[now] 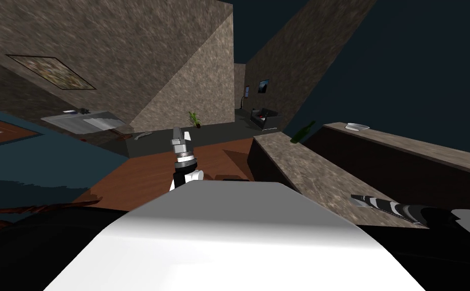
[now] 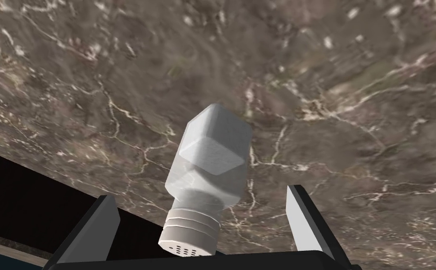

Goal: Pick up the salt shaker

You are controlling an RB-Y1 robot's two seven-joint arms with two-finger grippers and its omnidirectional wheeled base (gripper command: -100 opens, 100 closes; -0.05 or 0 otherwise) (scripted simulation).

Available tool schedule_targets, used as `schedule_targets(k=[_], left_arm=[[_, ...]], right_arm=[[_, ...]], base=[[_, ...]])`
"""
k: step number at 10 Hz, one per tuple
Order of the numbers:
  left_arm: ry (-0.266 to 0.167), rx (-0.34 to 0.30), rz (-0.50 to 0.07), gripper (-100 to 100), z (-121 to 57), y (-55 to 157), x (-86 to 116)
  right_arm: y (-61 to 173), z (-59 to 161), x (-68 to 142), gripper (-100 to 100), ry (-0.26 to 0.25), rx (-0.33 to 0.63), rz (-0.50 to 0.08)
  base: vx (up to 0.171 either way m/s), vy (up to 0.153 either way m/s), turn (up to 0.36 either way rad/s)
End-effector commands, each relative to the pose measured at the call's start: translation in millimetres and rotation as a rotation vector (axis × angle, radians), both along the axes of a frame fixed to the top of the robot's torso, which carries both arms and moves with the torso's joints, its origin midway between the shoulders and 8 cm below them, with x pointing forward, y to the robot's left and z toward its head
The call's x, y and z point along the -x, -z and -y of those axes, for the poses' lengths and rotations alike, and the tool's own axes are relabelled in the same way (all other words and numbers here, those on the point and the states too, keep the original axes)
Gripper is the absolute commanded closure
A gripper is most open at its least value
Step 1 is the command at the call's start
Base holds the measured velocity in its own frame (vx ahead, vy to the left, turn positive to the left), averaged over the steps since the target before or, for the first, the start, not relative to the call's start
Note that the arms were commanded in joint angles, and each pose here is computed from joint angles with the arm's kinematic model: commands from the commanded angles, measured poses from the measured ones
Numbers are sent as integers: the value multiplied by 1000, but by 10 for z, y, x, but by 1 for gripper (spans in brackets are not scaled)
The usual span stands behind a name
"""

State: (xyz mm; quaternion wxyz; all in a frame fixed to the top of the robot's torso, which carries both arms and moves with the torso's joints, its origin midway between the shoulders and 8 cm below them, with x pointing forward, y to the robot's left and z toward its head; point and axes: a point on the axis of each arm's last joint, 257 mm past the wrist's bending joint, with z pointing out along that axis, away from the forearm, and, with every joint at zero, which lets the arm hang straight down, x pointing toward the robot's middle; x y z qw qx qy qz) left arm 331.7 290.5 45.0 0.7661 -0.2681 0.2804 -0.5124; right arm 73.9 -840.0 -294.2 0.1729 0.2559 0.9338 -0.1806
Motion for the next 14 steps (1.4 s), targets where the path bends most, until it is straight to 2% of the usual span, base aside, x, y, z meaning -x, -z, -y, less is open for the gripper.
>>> schedule_targets(k=[1, 3, 4, 5, 6, 8, 9, 10, 11, 13, 14], left_arm=[[0, 0, 0, 0, 0, 0, 0], [0, 0, 0, 0, 0, 0, 0], [0, 0, 0, 0, 0, 0, 0], [0, 0, 0, 0, 0, 0, 0], [0, 0, 0, 0, 0, 0, 0], [0, 0, 0, 0, 0, 0, 0], [0, 0, 0, 0, 0, 0, 0], [0, 0, 0, 0, 0, 0, 0], [0, 0, 0, 0, 0, 0, 0], [0, 0, 0, 0, 0, 0, 0], [0, 0, 0, 0, 0, 0, 0]], right_arm=[[19, -8, 62, -100, -36, 10, -25], [6, -24, -17, -100, -19, -1, 18], [30, -34, 55, -100, -51, 7, -11], [21, -43, 9, -100, -40, 1, 15], [50, -53, 95, -100, -73, 10, -20], [35, -67, 22, -100, -55, 0, 21], [65, -82, 102, -100, -83, 6, -7], [53, -90, 53, -100, -71, 0, 21], [88, -106, 148, -100, -100, 7, -13], [73, -114, 87, -100, -83, -1, 22], [107, -134, 174, -100, -106, 3, -4]], base=[[97, -11, -94], [52, -11, -26], [49, -14, -99], [61, -10, -71], [87, -13, -96], [60, 0, -20], [63, 0, -93], [66, -5, -70], [74, -19, -99], [52, -11, -21], [56, -2, -101]])
